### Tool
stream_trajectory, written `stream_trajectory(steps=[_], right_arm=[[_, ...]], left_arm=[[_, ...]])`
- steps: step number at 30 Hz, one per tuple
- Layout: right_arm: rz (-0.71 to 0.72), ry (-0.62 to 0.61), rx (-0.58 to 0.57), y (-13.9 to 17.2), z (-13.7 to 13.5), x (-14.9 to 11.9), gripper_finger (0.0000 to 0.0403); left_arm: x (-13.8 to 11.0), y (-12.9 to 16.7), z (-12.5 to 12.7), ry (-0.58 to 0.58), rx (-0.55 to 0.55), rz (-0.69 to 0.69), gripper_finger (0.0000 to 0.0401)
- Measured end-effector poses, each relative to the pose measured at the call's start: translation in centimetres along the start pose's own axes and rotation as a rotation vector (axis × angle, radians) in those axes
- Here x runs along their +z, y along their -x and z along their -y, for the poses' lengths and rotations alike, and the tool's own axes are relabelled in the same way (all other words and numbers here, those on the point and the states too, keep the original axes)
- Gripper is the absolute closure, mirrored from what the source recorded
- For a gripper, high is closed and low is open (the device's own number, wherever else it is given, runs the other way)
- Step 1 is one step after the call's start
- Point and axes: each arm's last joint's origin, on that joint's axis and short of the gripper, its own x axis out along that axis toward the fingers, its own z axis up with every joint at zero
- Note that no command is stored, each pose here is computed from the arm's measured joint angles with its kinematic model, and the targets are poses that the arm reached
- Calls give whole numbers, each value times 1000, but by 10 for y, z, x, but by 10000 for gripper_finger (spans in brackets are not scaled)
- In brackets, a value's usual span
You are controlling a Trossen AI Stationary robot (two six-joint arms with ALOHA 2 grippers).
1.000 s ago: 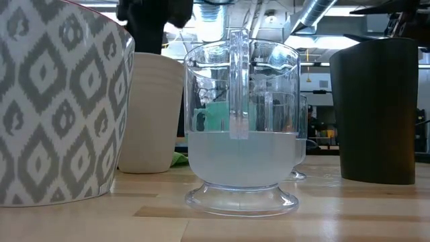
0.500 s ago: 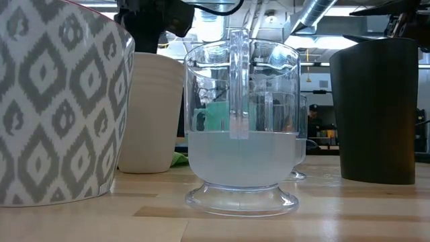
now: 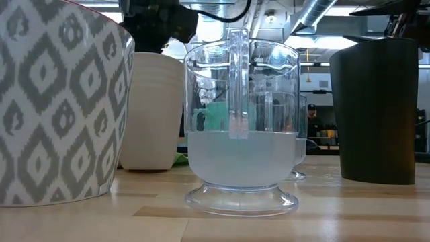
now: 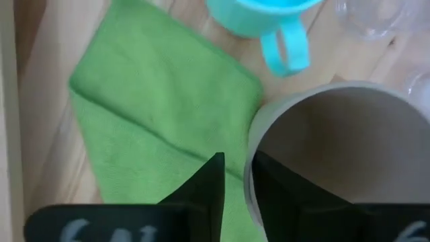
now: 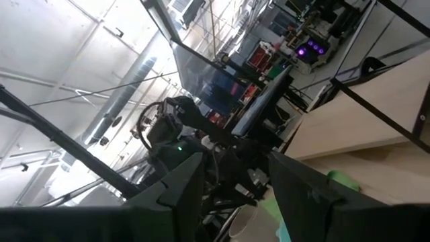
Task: Stack small to large cups/mugs on shelf
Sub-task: Put the gray cup on the shelf
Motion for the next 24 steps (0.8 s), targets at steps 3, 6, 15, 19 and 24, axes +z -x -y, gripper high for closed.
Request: stream_trajectory(steps=[3,6,15,19,24], right_arm=[[0,0,0,0,0,0,209],[-9,9,-8,0,1,-1,209],[-8,8,-7,0,1,-1,209],[-8,8,-8,0,1,-1,209],[-7,8,-8,0,1,-1,209]], left_arm=[[1,-3,2,-18,-26,-15,339],[1,-4,3,-35,-50,-30,342],[1,-4,3,-5,-50,-35,397],[4,8,4,24,-65,-45,399],[17,43,-1,73,-21,-11,400]])
